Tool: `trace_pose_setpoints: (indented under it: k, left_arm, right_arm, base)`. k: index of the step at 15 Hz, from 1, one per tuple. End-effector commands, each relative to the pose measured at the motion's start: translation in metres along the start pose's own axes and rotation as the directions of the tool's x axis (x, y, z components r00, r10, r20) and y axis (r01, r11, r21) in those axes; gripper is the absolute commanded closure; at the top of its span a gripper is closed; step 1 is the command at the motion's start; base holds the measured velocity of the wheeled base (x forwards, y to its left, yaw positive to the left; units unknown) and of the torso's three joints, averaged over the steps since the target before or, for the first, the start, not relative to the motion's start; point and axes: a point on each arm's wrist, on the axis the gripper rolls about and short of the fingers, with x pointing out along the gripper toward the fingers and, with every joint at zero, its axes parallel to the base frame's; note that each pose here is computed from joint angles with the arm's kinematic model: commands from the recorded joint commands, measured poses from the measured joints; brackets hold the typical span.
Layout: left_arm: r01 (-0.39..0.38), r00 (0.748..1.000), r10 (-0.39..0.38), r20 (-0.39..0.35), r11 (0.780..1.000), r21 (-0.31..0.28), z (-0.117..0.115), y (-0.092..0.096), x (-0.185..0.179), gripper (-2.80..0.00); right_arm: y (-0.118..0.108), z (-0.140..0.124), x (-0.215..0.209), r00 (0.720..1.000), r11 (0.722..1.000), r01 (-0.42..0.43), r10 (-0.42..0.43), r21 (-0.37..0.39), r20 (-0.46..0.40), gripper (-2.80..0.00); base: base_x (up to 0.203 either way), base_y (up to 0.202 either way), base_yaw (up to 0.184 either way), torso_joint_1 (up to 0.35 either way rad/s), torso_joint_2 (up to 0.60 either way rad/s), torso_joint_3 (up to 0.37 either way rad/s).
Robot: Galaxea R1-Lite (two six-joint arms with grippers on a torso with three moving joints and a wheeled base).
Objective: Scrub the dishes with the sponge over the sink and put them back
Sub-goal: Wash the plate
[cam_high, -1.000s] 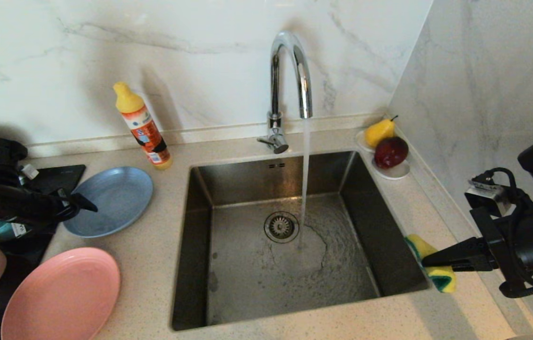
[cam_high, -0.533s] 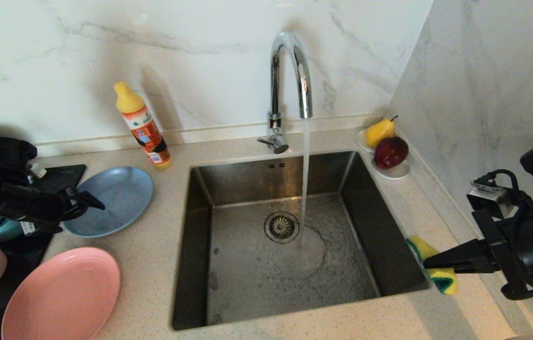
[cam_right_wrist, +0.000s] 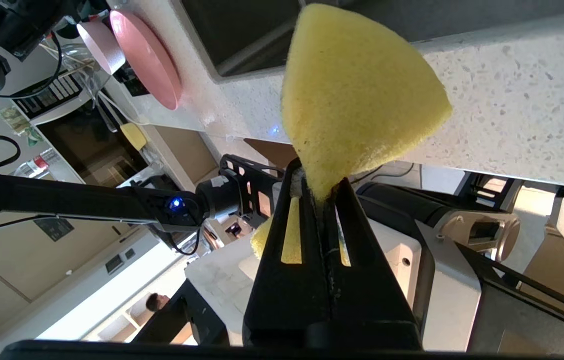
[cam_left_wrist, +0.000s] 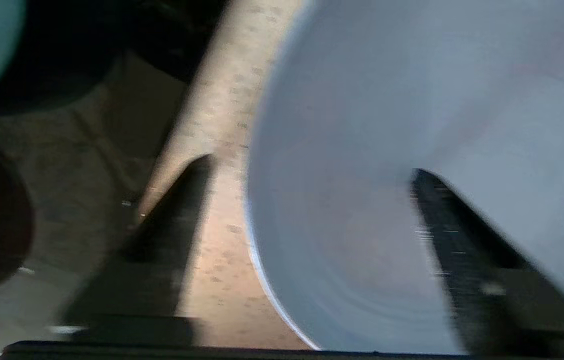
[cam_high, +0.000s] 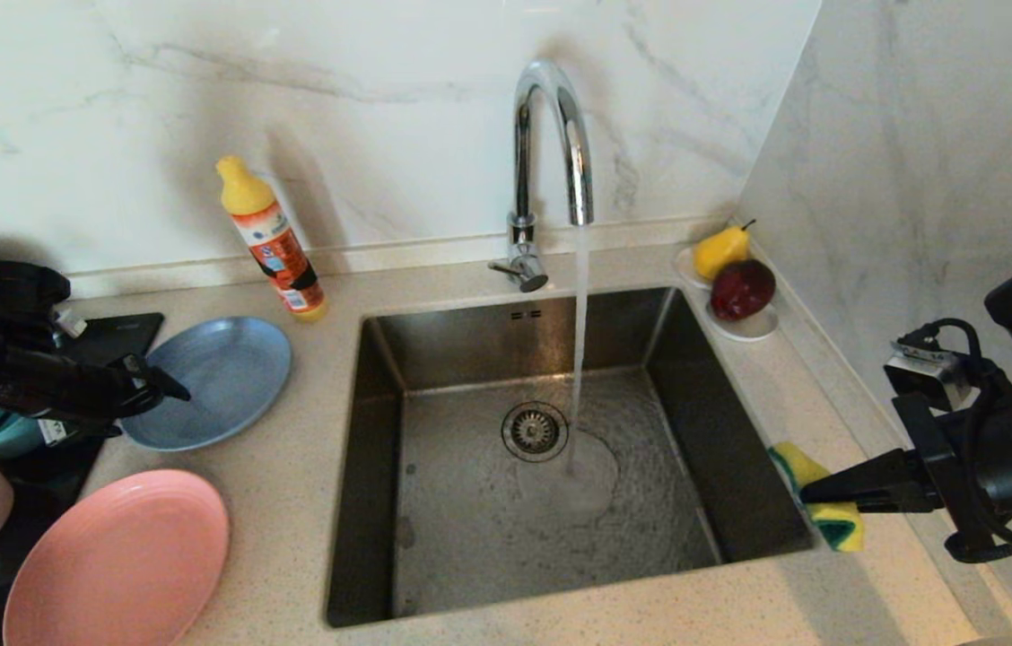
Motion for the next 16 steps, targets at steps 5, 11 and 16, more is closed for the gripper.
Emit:
trace_pose_setpoints:
  k: [5, 11, 16]
  left_arm:
    - [-0.085, 0.996, 0.085, 0.026, 0.996, -0.013, 0.005, 0.005, 0.008, 0.0]
    - [-0.124, 0.988, 0.131, 0.087, 0.989, -0.075, 0.024, 0.033, -0.012, 0.0]
    - [-0.094, 0.989, 0.105, 0.108, 0.99, -0.102, 0.031, 0.033, -0.047, 0.0]
  right_arm:
    - [0.002, -0.001, -0.002, 1.0, 1.0, -0.008, 0.008, -0.002, 0.003, 0.0]
    - [0.004, 0.002, -0.001, 1.0, 1.0, -0.01, 0.01, -0.007, 0.005, 0.0]
    - [0.001, 0.002, 0.002, 1.0, 1.0, -0.002, 0.002, 0.003, -0.006, 0.0]
  base:
    - [0.0, 0.0, 0.0, 0.0, 0.0, 0.0]
    - [0.0, 0.0, 0.0, 0.0, 0.0, 0.0]
    - [0.0, 0.0, 0.0, 0.0, 0.0, 0.0]
